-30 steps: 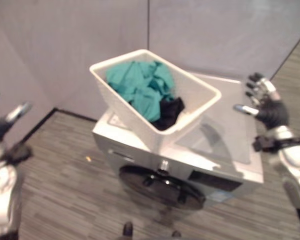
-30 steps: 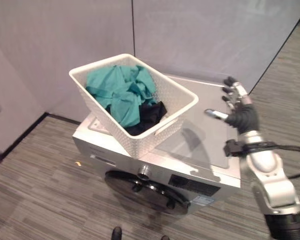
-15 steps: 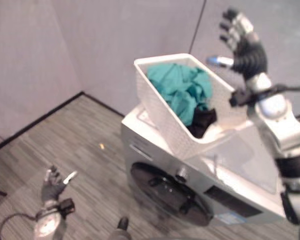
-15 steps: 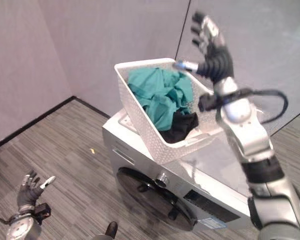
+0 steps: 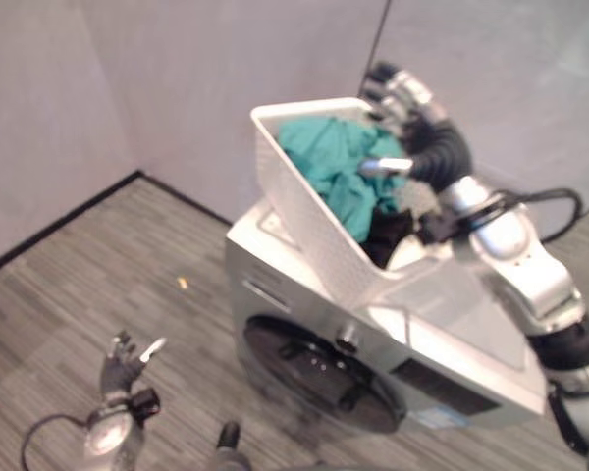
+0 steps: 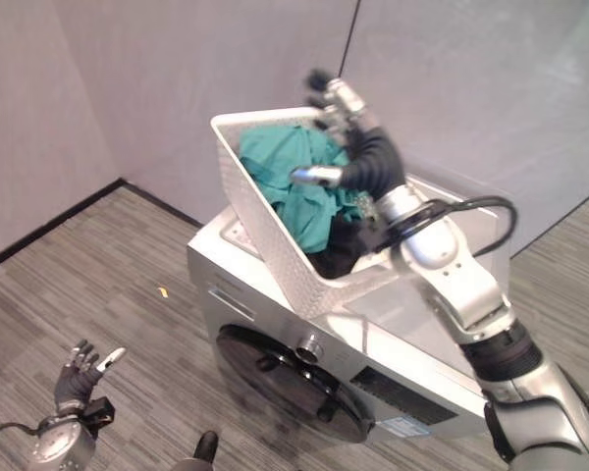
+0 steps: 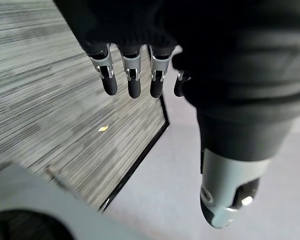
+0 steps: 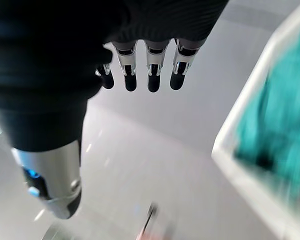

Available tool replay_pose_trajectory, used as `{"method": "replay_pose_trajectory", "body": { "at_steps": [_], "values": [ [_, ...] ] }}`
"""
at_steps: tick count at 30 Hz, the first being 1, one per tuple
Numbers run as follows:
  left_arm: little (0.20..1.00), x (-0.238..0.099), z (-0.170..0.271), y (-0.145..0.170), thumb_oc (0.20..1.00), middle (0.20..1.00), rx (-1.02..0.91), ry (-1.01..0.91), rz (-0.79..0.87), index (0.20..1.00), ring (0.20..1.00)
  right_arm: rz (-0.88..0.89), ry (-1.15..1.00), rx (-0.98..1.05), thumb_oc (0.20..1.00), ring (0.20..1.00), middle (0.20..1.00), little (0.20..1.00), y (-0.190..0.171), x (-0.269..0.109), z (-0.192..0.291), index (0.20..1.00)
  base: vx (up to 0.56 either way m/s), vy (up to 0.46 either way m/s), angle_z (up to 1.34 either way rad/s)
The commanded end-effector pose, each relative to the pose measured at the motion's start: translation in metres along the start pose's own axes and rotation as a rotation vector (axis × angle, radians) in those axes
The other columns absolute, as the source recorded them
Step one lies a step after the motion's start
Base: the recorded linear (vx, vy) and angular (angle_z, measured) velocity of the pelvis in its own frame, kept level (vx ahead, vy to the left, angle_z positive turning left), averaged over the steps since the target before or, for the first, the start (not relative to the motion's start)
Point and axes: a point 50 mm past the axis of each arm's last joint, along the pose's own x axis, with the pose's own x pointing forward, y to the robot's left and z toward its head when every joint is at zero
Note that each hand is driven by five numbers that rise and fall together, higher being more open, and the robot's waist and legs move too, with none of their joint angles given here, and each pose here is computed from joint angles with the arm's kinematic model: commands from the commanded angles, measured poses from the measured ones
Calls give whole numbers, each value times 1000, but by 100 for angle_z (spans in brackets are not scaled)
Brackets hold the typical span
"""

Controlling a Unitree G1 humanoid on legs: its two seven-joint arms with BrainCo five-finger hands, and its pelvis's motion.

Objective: Grab the laundry basket,head to the washer,open it,put in the laundry and shut it.

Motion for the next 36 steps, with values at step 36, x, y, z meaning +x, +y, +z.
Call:
{"method": "replay_pose_trajectory", "body": {
  "at_steps": [36],
  "values": [
    [1000,21,-12,-19,1000,1000,-23,57,-30,1000,1000,198,177,-98,1000,1000,1000,1000,22,-42,-25,1000,-10,9,2]
  ]
}}
